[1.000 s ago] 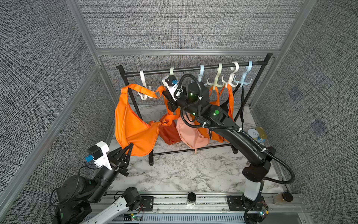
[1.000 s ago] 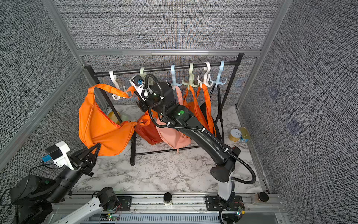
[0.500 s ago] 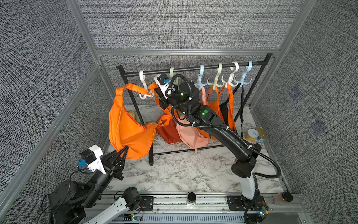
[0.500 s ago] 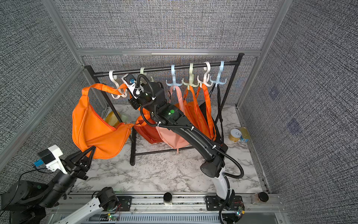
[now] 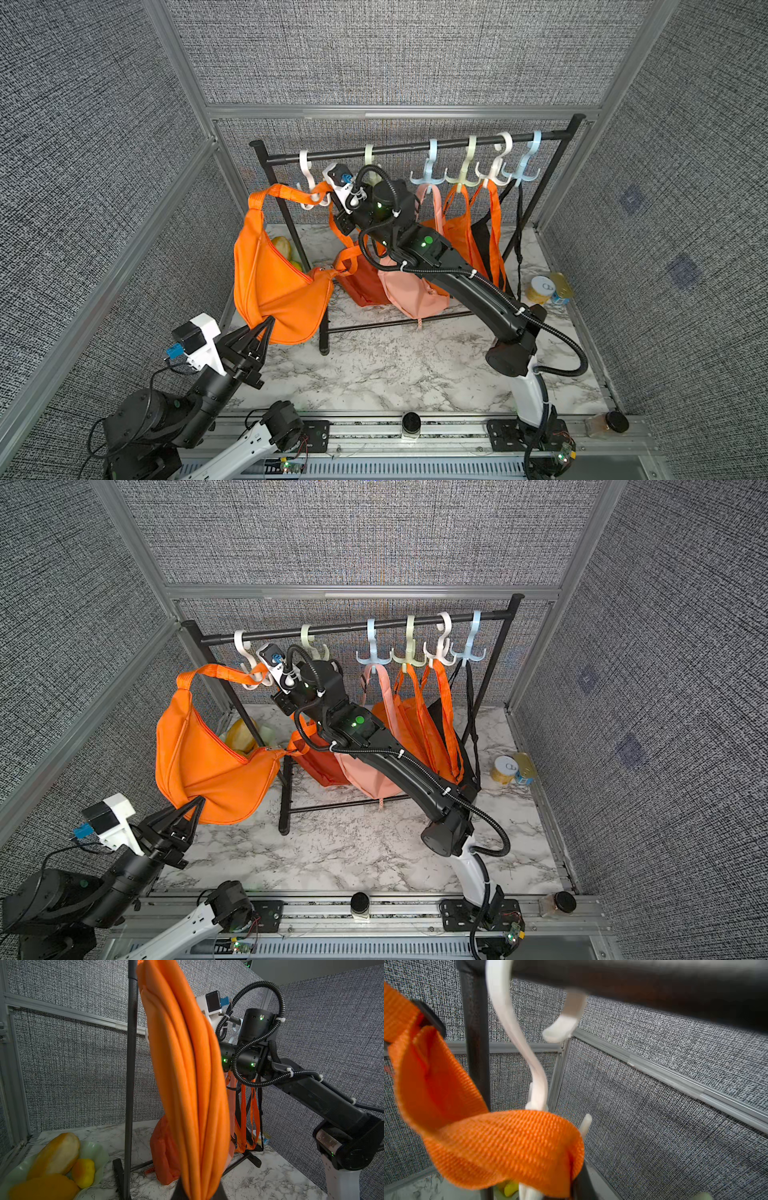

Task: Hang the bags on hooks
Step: Hang the bag on the hook.

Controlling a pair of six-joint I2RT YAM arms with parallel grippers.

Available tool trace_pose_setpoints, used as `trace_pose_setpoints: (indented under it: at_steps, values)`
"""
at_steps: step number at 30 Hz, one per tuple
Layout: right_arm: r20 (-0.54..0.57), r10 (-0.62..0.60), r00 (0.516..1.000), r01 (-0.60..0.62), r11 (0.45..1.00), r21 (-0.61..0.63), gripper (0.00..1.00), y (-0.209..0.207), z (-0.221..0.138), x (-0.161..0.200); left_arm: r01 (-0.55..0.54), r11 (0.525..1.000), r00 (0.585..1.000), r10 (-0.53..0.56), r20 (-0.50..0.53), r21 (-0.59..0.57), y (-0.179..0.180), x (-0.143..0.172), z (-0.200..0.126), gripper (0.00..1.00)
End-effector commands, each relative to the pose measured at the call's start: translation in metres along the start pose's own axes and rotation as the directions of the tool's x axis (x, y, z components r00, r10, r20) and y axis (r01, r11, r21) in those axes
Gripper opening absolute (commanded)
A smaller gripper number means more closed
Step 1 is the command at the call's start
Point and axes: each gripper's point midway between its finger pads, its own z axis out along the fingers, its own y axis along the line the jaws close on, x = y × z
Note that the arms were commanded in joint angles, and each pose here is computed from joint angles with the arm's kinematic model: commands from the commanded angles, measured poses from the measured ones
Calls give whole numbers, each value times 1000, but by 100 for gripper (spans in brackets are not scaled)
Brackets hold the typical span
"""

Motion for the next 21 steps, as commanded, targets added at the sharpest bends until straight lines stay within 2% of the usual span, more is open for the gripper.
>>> trace_pose_setpoints:
  at_steps: [1,11,19,21]
  values:
    - [-29,-33,999,32,999,-25,0,8,1,10,15,1000,1000,-15,7,9,-2,-2,1,0]
    - [-80,-56,995,54,998,-22,0,10,-8,33,-10,1000,999,11,-51,20,-8,15,15,0]
    - [-52,-53,997,53,999,-2,11,3,-20,18,25,999,999,-24,-35,20,-6,19,14,0]
    - [-55,-52,997,52,999,-7,18,4,-18,19,30,999,998,-29,-55,15,-6,23,16,0]
